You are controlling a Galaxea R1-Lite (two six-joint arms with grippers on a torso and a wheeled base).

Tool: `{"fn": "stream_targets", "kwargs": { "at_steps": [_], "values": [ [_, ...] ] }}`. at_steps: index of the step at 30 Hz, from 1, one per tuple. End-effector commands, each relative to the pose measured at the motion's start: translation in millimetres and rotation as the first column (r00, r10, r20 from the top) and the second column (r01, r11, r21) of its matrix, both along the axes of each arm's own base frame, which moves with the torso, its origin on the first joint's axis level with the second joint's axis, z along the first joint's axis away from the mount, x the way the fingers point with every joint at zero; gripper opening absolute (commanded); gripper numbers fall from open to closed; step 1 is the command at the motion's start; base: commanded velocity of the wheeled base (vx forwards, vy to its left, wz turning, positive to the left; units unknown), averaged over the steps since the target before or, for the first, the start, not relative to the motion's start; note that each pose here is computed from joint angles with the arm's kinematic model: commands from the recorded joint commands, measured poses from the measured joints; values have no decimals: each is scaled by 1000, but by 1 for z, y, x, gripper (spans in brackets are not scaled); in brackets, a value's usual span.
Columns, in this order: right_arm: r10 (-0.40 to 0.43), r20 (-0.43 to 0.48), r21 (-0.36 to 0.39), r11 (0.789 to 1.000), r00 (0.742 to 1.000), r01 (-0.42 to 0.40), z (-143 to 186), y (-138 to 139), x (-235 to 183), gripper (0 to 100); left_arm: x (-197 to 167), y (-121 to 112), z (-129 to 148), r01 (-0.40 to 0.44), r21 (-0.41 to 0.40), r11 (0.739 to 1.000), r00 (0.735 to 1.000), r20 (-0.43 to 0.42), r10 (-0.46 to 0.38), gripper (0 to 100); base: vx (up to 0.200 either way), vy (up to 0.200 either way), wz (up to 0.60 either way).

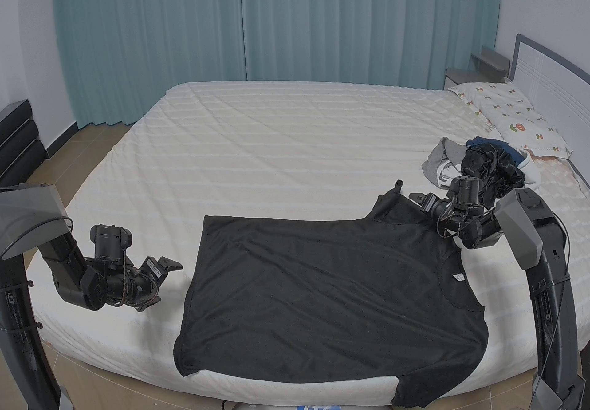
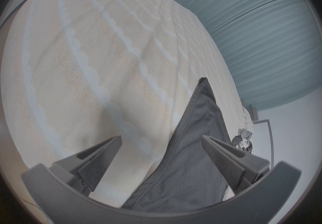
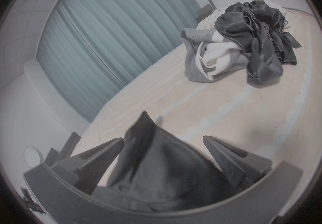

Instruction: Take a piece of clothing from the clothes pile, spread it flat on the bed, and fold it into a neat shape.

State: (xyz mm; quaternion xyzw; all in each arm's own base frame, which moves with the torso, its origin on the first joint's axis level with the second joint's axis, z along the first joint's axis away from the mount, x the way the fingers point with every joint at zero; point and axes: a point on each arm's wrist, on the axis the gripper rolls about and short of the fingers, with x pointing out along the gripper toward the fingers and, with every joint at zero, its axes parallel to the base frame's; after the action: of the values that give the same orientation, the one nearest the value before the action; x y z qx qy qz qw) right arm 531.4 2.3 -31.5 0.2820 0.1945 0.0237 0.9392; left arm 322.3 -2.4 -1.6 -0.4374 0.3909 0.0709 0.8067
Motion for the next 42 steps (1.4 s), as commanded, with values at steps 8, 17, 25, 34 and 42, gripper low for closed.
{"fn": "stream_targets", "kwargs": {
  "at_steps": [8, 17, 25, 34, 42],
  "values": [
    [17, -29, 3, 1000, 999, -17, -11, 3, -1, 100, 0, 0, -1, 0, 0, 1000, 1000, -2, 0, 100, 0, 0, 0],
    [12, -42, 4, 1000, 999, -12, -12, -1, 1, 0, 0, 0, -1, -1, 1, 1000, 1000, -2, 1, 100, 0, 0, 0],
    [-8, -26, 7, 1000, 1000, 8, -4, -9, 0, 0, 0, 0, -1, -1, 1, 1000, 1000, -2, 1, 100, 0, 0, 0],
    [-33, 5, 13, 999, 999, 33, 7, -18, 0, 0, 0, 0, -1, 0, 2, 1000, 1000, -3, 0, 100, 0, 0, 0],
    [-33, 56, 4, 999, 998, 33, 20, -21, -4, 0, 0, 0, -1, 0, 2, 1000, 1000, -3, 0, 100, 0, 0, 0]
  ]
}}
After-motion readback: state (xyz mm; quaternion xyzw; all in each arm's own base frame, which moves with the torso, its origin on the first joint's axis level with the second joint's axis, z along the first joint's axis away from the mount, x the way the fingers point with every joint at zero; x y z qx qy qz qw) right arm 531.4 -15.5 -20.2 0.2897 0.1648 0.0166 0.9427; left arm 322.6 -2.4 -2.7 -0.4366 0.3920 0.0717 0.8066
